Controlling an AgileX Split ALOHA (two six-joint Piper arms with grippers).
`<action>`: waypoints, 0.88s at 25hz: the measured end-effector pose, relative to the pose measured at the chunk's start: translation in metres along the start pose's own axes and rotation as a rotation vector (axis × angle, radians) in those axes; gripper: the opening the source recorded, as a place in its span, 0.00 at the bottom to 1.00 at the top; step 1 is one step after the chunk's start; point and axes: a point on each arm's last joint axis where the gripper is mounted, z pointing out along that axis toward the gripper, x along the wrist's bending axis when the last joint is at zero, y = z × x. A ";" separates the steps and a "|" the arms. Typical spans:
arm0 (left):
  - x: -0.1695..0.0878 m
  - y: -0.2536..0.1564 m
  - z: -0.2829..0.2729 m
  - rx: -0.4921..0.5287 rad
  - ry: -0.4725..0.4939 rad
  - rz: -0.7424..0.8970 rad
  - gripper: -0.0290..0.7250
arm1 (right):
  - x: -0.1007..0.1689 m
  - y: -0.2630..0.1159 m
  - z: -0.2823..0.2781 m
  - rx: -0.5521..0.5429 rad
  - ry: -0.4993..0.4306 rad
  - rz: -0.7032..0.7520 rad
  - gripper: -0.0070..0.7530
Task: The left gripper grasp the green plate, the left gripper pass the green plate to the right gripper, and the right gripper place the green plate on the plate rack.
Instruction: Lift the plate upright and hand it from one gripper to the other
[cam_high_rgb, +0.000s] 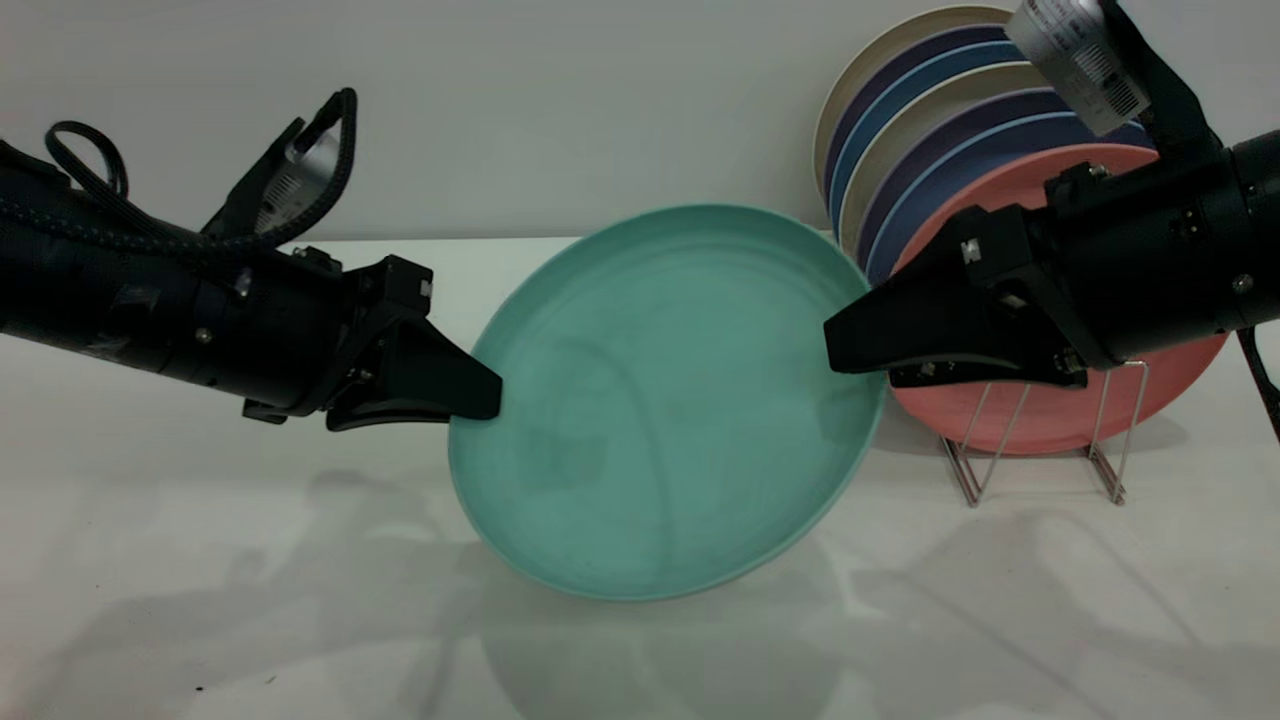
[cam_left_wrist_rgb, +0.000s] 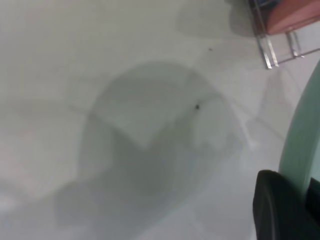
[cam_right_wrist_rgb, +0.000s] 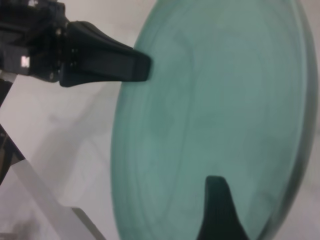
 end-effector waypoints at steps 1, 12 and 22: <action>-0.001 0.000 0.000 0.000 -0.013 -0.001 0.06 | 0.000 0.000 0.000 0.001 0.000 0.001 0.68; -0.008 -0.001 0.000 0.002 -0.091 -0.002 0.06 | 0.003 0.000 0.000 -0.006 0.039 0.003 0.57; -0.013 -0.001 -0.001 0.005 -0.148 0.014 0.08 | 0.000 0.000 0.000 -0.002 0.004 0.066 0.14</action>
